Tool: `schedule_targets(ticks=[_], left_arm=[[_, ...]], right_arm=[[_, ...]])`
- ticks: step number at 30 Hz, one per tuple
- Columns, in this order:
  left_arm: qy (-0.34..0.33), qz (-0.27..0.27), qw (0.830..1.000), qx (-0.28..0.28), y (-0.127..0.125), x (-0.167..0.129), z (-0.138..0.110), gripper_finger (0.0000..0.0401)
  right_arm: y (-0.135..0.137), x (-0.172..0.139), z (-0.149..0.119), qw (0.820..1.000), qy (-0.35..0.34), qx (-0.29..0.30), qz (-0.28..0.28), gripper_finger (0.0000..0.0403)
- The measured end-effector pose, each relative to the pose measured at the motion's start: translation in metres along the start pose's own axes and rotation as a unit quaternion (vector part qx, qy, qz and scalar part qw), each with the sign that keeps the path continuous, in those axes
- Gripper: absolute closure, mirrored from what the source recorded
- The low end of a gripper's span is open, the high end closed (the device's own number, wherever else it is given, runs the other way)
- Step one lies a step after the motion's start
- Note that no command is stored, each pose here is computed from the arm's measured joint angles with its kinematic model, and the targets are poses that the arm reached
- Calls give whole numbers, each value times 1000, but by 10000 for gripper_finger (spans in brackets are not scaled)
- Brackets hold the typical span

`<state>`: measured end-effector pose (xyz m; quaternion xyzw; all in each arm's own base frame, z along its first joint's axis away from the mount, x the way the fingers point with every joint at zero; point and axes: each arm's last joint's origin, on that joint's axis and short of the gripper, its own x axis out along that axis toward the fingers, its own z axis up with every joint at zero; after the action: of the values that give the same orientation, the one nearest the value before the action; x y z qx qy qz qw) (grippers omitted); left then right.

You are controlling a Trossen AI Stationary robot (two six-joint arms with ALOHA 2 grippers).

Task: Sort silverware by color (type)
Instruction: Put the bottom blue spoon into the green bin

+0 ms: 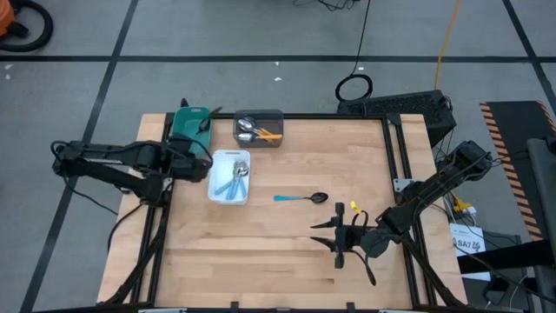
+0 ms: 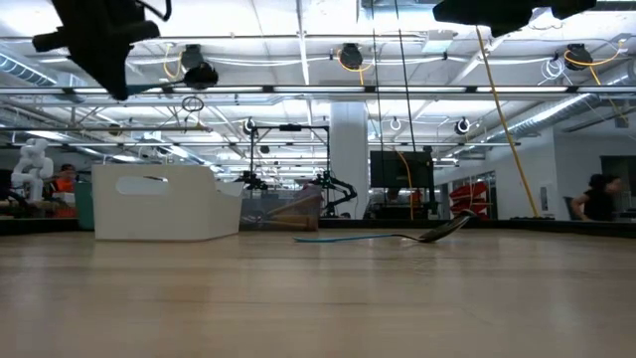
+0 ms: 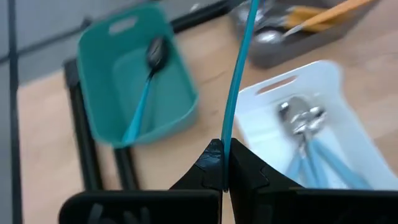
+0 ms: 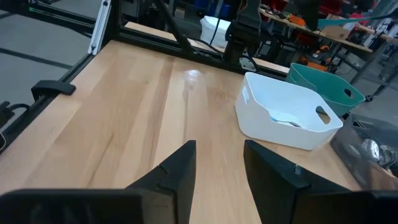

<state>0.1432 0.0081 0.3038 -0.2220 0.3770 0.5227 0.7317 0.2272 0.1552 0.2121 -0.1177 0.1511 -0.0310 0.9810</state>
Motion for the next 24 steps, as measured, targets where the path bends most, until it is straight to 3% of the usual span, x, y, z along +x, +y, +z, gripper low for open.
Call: schedule_targets(ticks=[5, 11, 20, 24], left_arm=[[69, 25, 996, -50, 9, 8, 6, 398], [126, 43, 989, -60, 24, 23, 21, 398], [158, 34, 981, -108, 64, 44, 49, 398], [173, -3, 975, -138, 81, 59, 59, 398]], right_arm=[[0, 0, 0, 1000, -2, 1, 0, 275], [0, 0, 4, 1000, -17, 15, 0, 275], [0, 0, 2, 1000, -8, 10, 0, 275], [0, 0, 1, 1000, -3, 15, 0, 275]])
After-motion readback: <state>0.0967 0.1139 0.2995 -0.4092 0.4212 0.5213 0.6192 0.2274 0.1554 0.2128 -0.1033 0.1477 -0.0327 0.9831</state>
